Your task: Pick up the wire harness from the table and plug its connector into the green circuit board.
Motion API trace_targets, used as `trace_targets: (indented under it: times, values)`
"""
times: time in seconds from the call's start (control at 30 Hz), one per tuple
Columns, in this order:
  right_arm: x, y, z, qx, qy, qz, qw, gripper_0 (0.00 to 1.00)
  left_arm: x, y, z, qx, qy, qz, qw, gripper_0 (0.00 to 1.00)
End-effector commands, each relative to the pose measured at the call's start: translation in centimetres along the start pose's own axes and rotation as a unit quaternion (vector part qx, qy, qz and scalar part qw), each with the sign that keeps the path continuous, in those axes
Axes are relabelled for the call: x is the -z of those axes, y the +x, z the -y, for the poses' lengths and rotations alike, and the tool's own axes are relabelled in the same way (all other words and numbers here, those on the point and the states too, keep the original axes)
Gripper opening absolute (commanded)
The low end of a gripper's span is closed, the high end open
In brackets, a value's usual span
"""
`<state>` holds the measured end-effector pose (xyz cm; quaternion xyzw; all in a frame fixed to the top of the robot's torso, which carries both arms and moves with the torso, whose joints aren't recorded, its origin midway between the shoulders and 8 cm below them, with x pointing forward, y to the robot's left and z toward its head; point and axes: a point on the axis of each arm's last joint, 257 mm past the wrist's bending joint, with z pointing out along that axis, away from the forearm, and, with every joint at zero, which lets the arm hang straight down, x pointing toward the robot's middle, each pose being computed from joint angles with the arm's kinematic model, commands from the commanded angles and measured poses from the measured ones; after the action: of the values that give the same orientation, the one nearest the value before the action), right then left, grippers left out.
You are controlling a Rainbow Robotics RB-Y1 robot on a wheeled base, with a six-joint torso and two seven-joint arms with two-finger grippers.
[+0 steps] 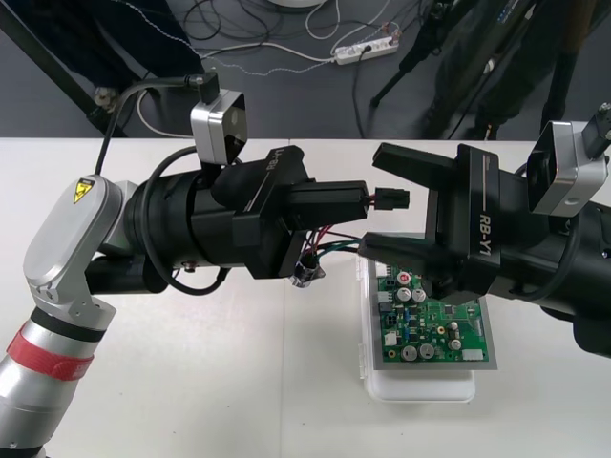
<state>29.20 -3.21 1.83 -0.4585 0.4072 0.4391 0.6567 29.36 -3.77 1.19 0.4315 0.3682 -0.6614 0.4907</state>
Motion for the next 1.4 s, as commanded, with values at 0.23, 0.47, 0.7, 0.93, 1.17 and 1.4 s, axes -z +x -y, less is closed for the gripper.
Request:
trace_targets:
  times: [0.23, 0.47, 0.7, 0.93, 1.17, 1.4]
  values:
    - [0.6, 1.0, -0.6, 0.015, -0.020, -0.031, 0.999, 1.00, -1.3, -1.7, 0.4, -0.063, 0.014, 0.009, 0.998, 0.00]
    - [3.8, 2.8, -0.6, 0.062, -0.042, -0.110, 0.991, 1.00, 0.2, -0.6, 0.4, -0.063, 0.006, -0.012, 0.998, 0.00]
    - [8.9, 4.3, -1.6, 0.051, -0.081, -0.219, 0.971, 1.00, 2.0, 0.5, 0.5, -0.059, -0.003, -0.033, 0.998, 0.00]
    - [11.2, 3.5, 0.8, 0.056, -0.063, -0.287, 0.954, 1.00, 4.6, 2.0, 0.2, -0.065, -0.027, -0.063, 0.996, 0.00]
    - [13.1, 4.3, 1.7, 0.033, -0.048, -0.361, 0.931, 1.00, 7.4, 3.4, -0.4, -0.074, -0.029, -0.074, 0.994, 0.00]
    - [16.0, 6.3, 1.4, 0.026, -0.055, -0.461, 0.885, 1.00, 10.5, 5.9, -1.0, -0.092, -0.027, -0.077, 0.992, 0.00]
